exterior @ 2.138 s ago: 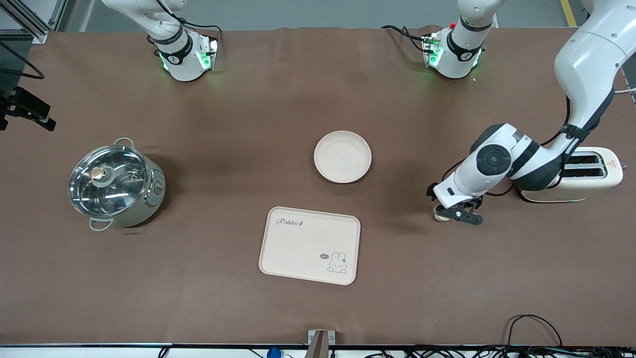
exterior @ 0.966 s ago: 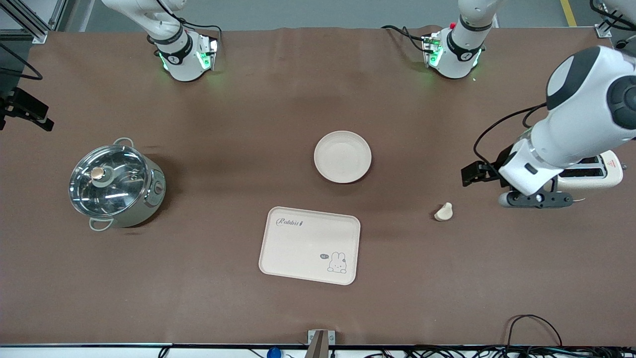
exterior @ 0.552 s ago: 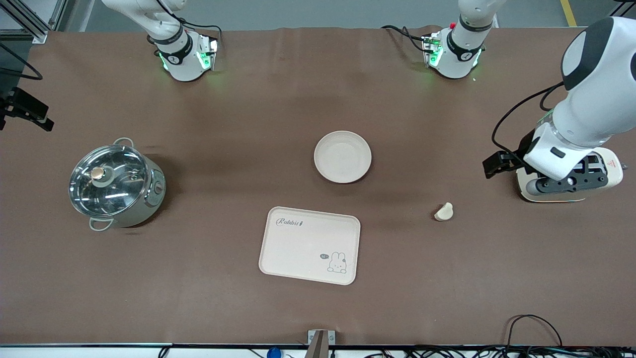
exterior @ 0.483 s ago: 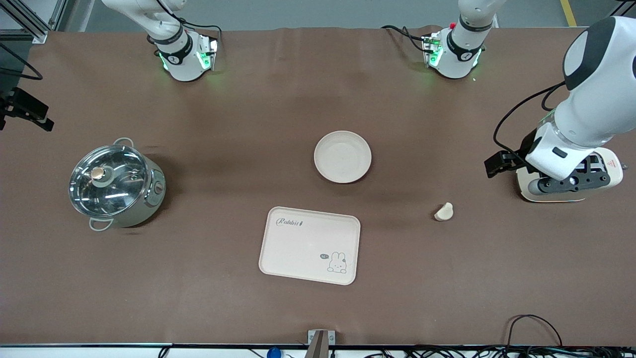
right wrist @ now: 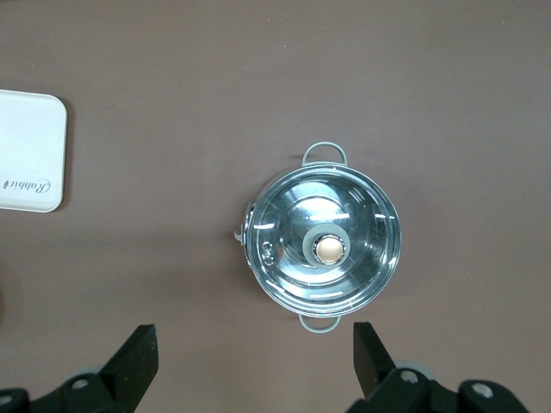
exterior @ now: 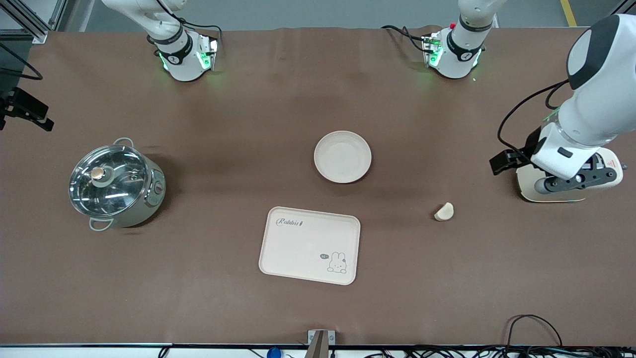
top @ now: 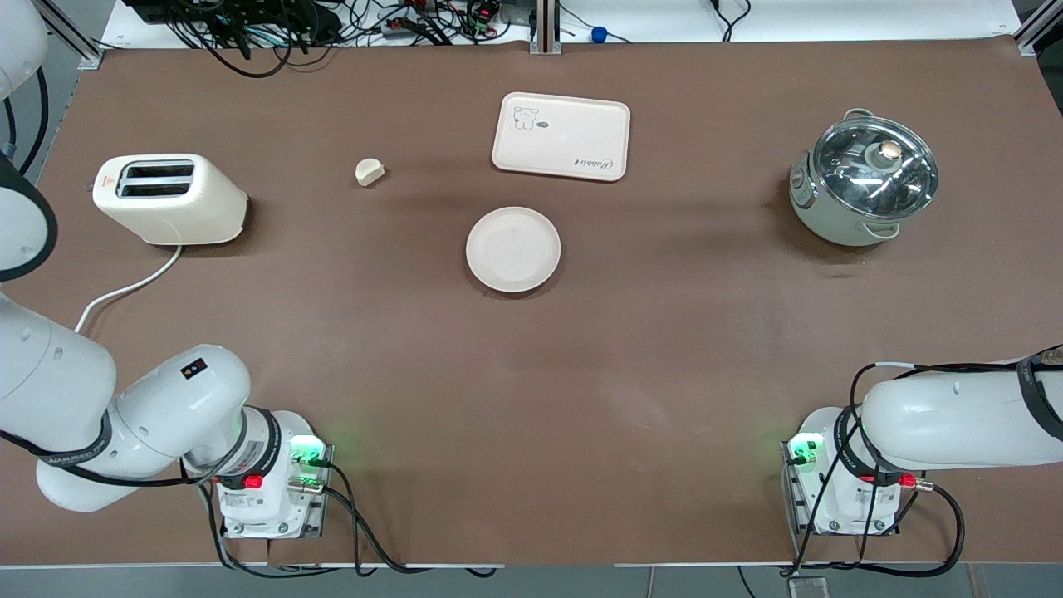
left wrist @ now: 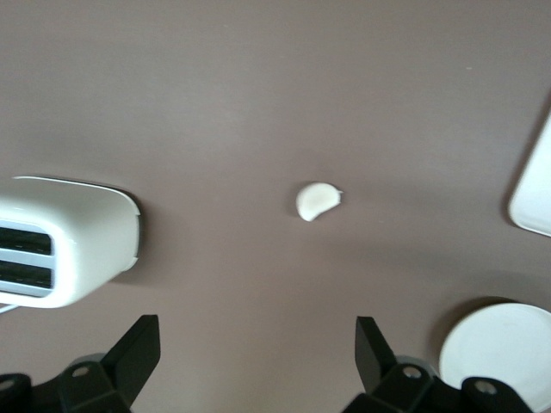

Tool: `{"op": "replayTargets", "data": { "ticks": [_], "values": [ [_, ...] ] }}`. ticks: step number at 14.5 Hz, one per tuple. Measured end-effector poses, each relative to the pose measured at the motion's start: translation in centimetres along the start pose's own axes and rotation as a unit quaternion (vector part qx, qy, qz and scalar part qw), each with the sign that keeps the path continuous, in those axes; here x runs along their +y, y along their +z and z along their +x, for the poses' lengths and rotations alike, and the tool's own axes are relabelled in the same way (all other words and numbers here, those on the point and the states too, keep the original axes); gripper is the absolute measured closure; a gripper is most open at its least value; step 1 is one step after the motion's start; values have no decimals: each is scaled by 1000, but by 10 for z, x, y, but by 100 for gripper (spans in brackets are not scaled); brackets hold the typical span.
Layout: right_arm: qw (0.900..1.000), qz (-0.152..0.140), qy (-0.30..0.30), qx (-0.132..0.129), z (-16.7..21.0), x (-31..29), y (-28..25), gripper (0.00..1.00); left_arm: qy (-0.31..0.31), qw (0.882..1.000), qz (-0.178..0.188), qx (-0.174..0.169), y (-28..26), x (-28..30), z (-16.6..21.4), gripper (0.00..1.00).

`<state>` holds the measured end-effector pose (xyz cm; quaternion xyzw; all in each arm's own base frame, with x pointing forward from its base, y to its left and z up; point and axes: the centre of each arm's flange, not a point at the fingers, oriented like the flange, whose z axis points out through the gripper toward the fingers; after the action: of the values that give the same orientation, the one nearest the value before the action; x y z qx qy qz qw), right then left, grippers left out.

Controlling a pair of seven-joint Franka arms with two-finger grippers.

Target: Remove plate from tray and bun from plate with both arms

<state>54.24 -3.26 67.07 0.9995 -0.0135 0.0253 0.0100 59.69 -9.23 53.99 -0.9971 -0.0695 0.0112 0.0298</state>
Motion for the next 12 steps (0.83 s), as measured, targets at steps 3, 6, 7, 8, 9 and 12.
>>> {"op": "replayTargets", "data": {
  "ticks": [3,6,7,8,9,12],
  "values": [
    [1000,0,0,0,0,0,0,0,-3,1000,-7,-11,-5,-16,-2,0],
    [1000,0,0,0,0,0,0,0,-9,1000,-1,-4,-17,-42,-2,0],
    [1000,0,0,0,0,0,0,0,-6,1000,2,0,-21,-51,-2,0],
    [1000,0,0,0,0,0,0,0,3,1000,4,4,-24,-57,-2,0],
    [1000,0,0,0,0,0,0,0,15,1000,3,7,-28,-62,-3,0],
    [1000,0,0,0,0,0,0,0,45,999,-4,15,-39,-59,-9,0]
  ]
}}
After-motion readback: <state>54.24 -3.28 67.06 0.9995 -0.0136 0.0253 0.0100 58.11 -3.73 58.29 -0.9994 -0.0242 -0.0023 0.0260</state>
